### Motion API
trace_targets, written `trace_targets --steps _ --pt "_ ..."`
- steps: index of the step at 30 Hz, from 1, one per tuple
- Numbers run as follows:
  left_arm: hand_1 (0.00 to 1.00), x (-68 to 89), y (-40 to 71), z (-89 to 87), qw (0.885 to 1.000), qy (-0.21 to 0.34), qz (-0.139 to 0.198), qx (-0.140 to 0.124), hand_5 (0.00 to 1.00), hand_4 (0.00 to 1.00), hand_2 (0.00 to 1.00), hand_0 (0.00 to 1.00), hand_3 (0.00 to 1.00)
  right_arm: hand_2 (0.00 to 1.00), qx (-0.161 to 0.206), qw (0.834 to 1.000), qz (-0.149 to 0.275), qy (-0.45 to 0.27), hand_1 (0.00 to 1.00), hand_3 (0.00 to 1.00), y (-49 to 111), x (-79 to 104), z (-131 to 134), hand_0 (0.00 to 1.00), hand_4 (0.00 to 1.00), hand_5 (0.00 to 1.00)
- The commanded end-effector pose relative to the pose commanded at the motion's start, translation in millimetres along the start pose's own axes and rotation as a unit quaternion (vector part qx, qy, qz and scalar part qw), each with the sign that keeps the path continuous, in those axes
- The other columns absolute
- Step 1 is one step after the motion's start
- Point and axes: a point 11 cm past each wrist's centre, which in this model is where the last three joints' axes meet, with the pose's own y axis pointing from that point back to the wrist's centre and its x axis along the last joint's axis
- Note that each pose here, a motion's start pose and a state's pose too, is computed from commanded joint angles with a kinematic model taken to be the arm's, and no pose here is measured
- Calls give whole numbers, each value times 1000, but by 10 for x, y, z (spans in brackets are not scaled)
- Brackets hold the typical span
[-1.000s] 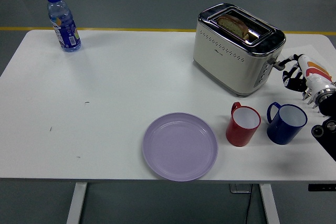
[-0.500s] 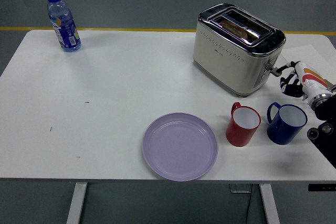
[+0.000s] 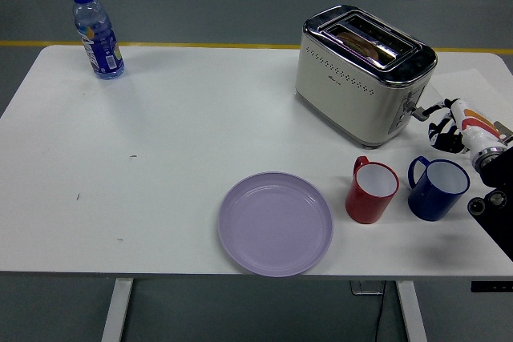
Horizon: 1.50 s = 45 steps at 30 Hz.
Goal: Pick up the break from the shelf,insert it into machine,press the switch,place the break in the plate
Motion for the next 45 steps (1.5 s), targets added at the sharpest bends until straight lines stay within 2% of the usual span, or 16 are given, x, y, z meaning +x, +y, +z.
trace_targets --steps 6,9,12,22,23,28,29,34,35,40,41,45 --pt "463 -5 0 0 1000 1 -1 0 930 294 445 606 551 329 2 1000 23 -7 225 605 -3 147 -3 192 539 2" --pt "463 -1 1 9 1000 1 -1 -1 930 294 445 606 551 329 -3 998 56 -3 225 605 -15 343 2 192 539 2" --pt "463 5 3 19 1000 2 0 -2 930 295 445 607 552 333 -7 997 74 -4 226 605 -23 463 20 192 531 2" --pt "464 5 4 25 1000 3 -1 -2 930 295 445 607 550 333 -13 994 107 -11 226 607 -25 671 31 192 530 2" --pt "463 6 4 25 1000 3 0 -2 930 295 446 607 551 373 -11 994 111 -13 251 644 -23 692 12 207 456 2" --pt "463 7 4 27 1000 3 0 -3 930 295 446 607 551 373 8 992 127 -26 251 644 -14 769 -105 207 456 2" --pt "463 10 4 30 1000 3 0 -3 930 295 446 608 551 639 16 992 122 -38 554 875 -19 796 -172 571 631 240" --pt "463 17 6 41 1000 2 0 -4 930 295 446 608 551 639 41 991 115 -62 554 875 -34 884 -347 571 631 240" --pt "462 18 6 43 1000 3 0 -4 930 295 444 608 551 846 47 990 117 -67 710 965 -36 909 -391 740 699 321" --pt "462 23 7 51 1000 3 1 -5 930 295 444 608 551 846 70 987 123 -77 710 965 -38 979 -557 740 699 321" --pt "463 24 8 54 1000 3 1 -5 931 296 442 607 551 919 75 986 125 -78 790 973 -38 992 -597 797 751 360" --pt "463 30 9 63 1000 3 1 -5 931 296 442 607 551 919 108 982 127 -86 790 973 -53 1053 -898 797 751 360"
